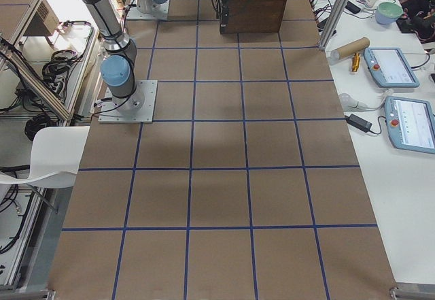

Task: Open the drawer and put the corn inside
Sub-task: 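Lower the left gripper over the yellow corn and grasp it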

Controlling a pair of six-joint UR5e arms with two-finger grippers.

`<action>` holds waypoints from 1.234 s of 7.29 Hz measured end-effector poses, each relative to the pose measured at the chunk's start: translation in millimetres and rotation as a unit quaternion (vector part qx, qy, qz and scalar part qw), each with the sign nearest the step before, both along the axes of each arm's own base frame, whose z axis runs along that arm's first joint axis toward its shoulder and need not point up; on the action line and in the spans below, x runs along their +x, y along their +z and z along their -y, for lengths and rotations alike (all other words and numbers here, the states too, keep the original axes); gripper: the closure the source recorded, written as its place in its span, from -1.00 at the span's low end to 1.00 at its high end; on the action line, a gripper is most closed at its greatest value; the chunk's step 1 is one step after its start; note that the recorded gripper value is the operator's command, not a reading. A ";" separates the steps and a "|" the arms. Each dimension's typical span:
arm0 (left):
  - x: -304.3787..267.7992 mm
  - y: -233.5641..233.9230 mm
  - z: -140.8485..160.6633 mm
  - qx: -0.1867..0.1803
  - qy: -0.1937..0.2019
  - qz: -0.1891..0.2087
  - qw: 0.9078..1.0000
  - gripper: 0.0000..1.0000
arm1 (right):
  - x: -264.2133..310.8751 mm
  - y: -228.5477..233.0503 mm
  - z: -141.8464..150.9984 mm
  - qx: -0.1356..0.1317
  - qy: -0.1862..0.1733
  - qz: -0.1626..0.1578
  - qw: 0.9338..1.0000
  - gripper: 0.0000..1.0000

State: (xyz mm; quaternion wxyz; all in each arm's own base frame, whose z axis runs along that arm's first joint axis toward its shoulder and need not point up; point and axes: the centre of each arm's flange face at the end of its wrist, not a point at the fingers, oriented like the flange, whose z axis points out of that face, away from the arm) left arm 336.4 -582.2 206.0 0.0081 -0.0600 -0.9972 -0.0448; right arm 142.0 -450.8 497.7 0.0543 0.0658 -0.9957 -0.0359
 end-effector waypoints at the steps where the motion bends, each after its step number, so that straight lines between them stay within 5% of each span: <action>1: -0.5 -14.7 -1.8 0.001 0.000 0.000 1.000 -1.00 | 0.0 0.2 -0.2 0.000 0.000 0.000 1.000 -1.00; 5: 5.4 -46.0 -10.2 0.002 0.007 0.002 1.000 -1.00 | 0.0 0.5 -0.4 -0.001 0.000 0.000 1.000 -1.00; 6: 5.9 -46.1 -10.1 0.001 0.007 0.003 1.000 -0.40 | 0.0 0.6 -0.4 -0.001 0.000 0.000 1.000 -1.00; 7: 6.2 -45.4 -9.7 -0.001 0.008 0.003 1.000 0.51 | 0.0 0.5 -0.3 -0.001 0.000 0.000 1.000 -1.00; 8: 6.4 -43.4 -9.2 -0.003 0.008 0.004 1.000 1.00 | 0.0 0.2 -0.1 0.000 0.000 0.000 1.000 -1.00; 9: 6.4 -41.7 -9.1 -0.005 0.008 0.005 1.000 1.00 | 0.0 0.0 0.0 0.000 0.000 0.000 1.000 -1.00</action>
